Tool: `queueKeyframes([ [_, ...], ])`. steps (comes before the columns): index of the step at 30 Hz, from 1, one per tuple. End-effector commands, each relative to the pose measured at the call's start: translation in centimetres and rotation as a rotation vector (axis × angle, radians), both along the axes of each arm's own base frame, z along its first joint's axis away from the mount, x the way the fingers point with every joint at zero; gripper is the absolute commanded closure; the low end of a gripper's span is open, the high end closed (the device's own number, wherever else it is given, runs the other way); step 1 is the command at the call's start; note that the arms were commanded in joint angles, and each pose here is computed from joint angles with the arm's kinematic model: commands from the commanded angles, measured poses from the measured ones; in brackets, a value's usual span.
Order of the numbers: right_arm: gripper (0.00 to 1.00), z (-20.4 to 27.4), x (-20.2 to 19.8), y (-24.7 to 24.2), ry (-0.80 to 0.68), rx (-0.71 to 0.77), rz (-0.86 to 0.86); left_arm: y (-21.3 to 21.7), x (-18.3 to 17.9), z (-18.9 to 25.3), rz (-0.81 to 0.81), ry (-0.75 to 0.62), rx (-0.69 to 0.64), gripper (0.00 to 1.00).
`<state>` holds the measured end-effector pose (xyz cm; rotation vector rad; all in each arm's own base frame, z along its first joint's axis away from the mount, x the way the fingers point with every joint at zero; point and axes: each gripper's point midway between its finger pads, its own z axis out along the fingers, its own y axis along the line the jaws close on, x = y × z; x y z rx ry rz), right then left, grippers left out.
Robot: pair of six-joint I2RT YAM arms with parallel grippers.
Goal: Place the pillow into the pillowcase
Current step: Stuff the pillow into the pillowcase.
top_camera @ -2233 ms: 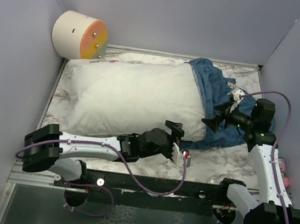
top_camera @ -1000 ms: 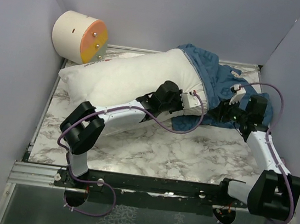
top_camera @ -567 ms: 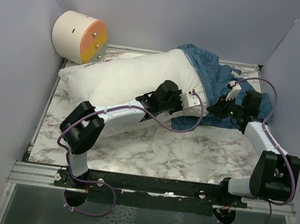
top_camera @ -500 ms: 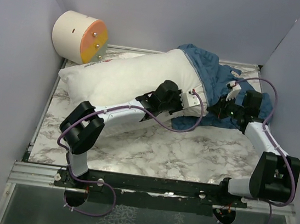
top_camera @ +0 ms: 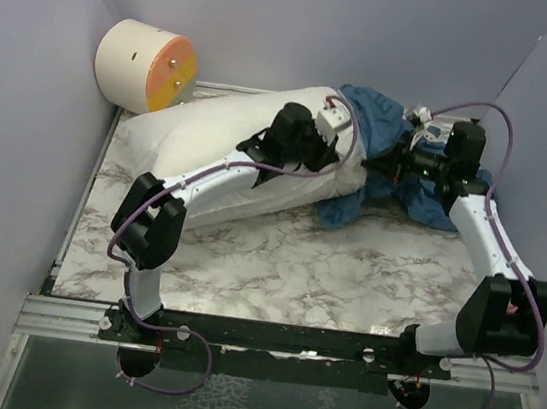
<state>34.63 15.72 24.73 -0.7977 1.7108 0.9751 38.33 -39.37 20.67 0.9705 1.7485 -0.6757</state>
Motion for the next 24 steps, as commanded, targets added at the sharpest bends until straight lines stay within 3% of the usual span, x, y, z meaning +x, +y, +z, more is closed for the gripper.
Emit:
queueKeyframes([
  [1,0.99,1.9,0.7,3.0,0.107,0.074,0.101,-3.0,1.2,8.0,-0.05,0.183,-0.393,1.0],
  [6,0.99,-6.3,3.2,2.4,0.256,-0.071,-0.088,-4.5,0.8,9.4,-0.083,0.285,-0.541,1.0],
  [12,0.97,-6.3,3.7,2.3,0.261,-0.064,-0.092,-6.3,-0.6,2.7,-0.099,0.426,-0.49,1.0],
  [13,0.93,-6.3,3.9,2.3,0.259,-0.066,-0.095,-6.5,-1.0,2.0,-0.112,0.437,-0.483,1.0],
  [16,0.7,-7.8,4.6,1.0,0.267,-0.113,-0.146,-6.4,-2.1,0.2,-0.125,0.46,-0.452,1.0],
  [18,0.61,-9.4,4.7,-0.7,0.316,-0.116,-0.157,-5.6,-2.6,-0.4,-0.11,0.448,-0.413,0.86],
  [20,0.58,-9.8,3.9,-1.9,0.35,-0.05,-0.114,-4.3,-2.8,-0.5,-0.085,0.395,-0.352,0.61],
  [21,0.56,-9.4,3.3,-2.4,0.351,-0.008,-0.077,-3.6,-3.0,-0.4,-0.08,0.368,-0.319,0.54],
  [24,0.47,-6.3,1.3,-3.3,0.305,0.09,0.049,-1.7,-3.8,0.5,-0.076,0.3,-0.225,0.43],
])
